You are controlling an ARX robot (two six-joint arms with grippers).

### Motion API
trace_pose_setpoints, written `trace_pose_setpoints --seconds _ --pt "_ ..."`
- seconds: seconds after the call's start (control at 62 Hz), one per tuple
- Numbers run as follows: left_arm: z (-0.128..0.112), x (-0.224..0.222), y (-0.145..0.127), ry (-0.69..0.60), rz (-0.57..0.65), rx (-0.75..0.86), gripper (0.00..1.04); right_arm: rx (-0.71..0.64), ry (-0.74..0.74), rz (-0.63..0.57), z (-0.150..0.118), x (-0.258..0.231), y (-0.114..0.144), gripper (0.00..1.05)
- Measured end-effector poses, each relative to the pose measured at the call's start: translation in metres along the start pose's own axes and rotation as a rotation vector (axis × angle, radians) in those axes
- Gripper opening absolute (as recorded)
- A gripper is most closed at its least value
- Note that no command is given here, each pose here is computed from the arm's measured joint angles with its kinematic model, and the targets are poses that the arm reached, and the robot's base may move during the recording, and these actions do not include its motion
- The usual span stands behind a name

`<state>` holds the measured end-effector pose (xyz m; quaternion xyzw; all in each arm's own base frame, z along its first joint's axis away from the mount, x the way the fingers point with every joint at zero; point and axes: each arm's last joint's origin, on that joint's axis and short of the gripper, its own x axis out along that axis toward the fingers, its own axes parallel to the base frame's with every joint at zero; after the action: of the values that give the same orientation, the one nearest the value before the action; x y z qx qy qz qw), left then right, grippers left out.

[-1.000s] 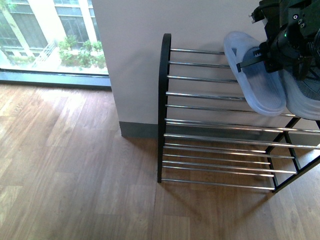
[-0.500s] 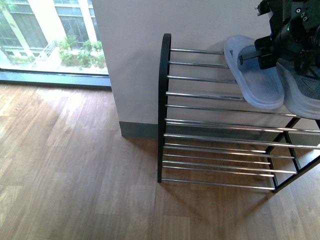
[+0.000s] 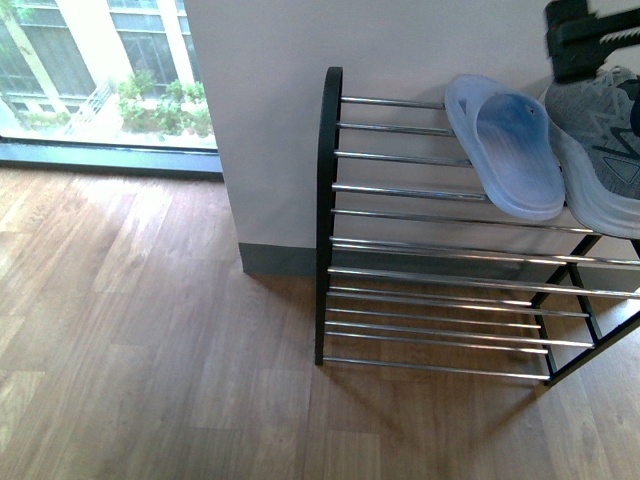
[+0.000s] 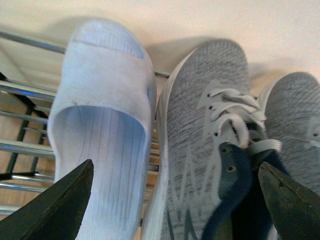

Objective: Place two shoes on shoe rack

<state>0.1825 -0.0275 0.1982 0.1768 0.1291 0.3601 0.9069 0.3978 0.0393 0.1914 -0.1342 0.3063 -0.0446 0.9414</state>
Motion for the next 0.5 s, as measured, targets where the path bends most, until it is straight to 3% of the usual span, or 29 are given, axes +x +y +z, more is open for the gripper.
trace_pose_setpoints --seconds 0.21,0.323,0.403,0.5 --pt "0.0 0.0 0.0 0.0 0.0 0.0 0.02 0.036 -0.23 0.015 0.014 -0.078 -0.049 0.96" --pt "0.0 0.0 0.0 0.0 0.0 0.0 0.02 0.054 -0.311 0.004 0.015 -0.103 -0.06 0.95" --pt "0.0 0.0 0.0 0.0 0.0 0.0 0.02 0.174 -0.556 0.062 0.003 -0.112 -0.061 0.79" --pt "0.0 0.0 0.0 0.0 0.0 0.0 0.02 0.224 -0.613 0.08 -0.028 -0.115 -0.054 0.63"
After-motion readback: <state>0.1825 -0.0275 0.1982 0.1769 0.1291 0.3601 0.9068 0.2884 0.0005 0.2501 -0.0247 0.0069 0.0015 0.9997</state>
